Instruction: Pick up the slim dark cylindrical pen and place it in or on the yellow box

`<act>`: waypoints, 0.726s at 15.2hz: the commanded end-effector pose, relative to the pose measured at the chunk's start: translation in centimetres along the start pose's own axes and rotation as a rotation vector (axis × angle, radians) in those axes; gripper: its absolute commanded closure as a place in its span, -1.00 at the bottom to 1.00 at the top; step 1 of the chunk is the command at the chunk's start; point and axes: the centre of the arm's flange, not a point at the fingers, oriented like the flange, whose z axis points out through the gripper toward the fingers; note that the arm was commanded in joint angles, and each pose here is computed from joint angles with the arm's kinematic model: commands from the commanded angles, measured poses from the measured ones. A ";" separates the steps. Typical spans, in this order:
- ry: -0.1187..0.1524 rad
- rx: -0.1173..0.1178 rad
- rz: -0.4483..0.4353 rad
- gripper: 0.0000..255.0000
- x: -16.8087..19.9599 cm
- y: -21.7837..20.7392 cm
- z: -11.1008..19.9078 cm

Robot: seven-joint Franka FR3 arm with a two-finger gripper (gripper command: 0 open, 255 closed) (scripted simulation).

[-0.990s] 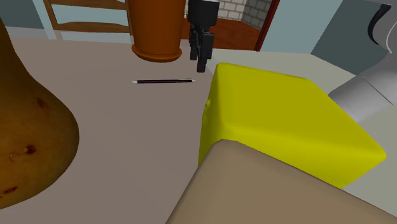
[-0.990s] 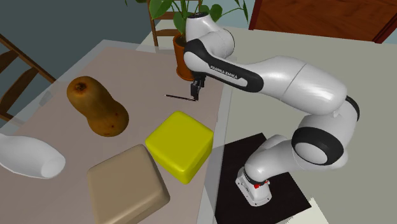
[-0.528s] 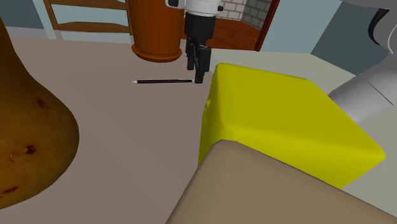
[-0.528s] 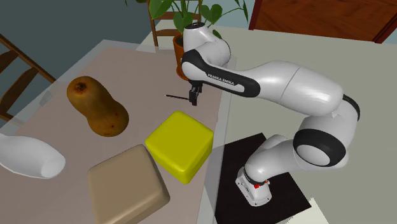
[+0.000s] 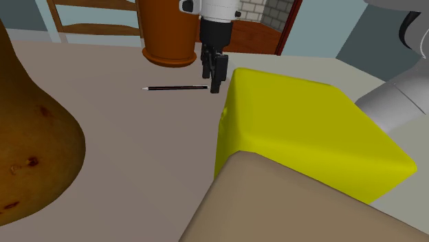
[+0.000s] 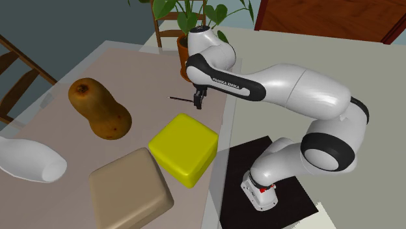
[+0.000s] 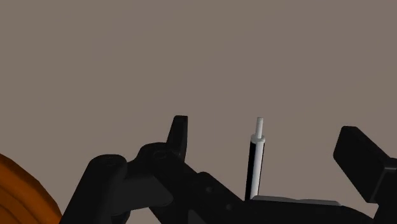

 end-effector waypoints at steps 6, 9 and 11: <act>0.000 0.000 0.000 1.00 -0.2 0.0 0.0; 0.000 0.000 0.000 1.00 -0.2 -0.2 0.2; 0.000 0.000 0.000 1.00 0.0 0.0 -0.5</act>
